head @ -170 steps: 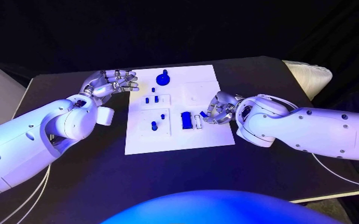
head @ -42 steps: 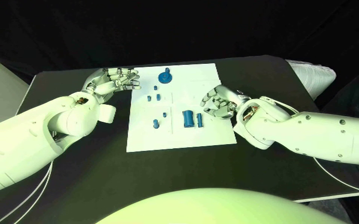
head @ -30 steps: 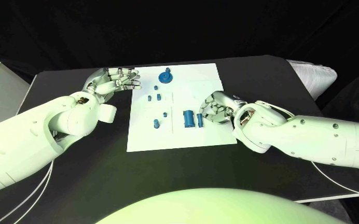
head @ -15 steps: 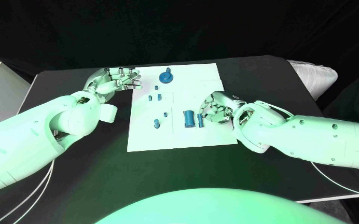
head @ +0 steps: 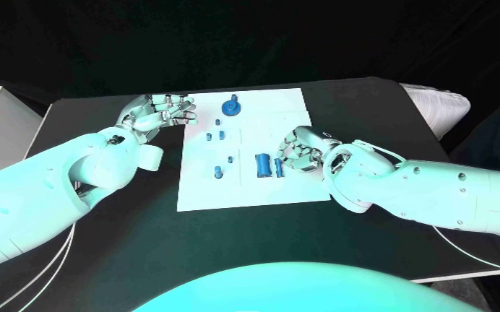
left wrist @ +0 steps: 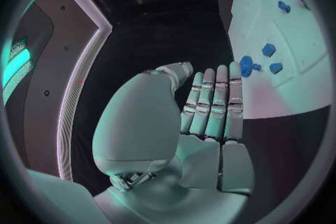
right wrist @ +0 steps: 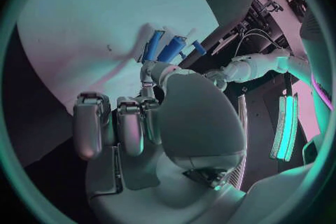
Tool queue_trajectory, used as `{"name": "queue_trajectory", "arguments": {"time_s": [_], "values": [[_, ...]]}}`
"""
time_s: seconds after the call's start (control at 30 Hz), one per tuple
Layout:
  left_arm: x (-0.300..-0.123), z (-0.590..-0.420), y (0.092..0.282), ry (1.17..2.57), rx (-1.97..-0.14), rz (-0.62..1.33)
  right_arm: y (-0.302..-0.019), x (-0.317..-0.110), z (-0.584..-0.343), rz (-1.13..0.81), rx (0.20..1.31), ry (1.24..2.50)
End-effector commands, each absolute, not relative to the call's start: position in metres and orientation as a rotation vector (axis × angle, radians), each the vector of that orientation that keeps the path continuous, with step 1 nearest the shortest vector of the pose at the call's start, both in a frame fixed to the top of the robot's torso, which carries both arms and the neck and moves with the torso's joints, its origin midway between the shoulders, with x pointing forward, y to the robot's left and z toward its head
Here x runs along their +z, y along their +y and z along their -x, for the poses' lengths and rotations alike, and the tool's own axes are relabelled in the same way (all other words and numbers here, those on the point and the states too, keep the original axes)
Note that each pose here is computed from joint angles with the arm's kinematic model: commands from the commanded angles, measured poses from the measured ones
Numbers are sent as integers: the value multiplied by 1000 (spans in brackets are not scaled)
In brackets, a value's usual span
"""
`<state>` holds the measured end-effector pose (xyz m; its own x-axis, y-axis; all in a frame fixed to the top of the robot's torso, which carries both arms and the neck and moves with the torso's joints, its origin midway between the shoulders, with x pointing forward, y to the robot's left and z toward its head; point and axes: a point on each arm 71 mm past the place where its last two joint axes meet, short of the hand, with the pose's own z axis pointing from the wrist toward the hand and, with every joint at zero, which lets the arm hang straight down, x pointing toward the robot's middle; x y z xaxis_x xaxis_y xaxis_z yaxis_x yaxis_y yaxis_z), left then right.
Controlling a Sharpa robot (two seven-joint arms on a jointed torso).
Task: Assemble the parts on the task board
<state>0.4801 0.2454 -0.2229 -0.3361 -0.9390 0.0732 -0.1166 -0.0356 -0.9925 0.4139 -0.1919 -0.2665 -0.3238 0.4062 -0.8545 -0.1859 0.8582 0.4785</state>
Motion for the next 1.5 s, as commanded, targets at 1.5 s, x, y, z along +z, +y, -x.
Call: {"name": "queue_trajectory", "arguments": {"time_s": [1.5], "values": [[-223,-480,244,1536,-1466,1140,-184,-276,-410,-30,560,1849]]}}
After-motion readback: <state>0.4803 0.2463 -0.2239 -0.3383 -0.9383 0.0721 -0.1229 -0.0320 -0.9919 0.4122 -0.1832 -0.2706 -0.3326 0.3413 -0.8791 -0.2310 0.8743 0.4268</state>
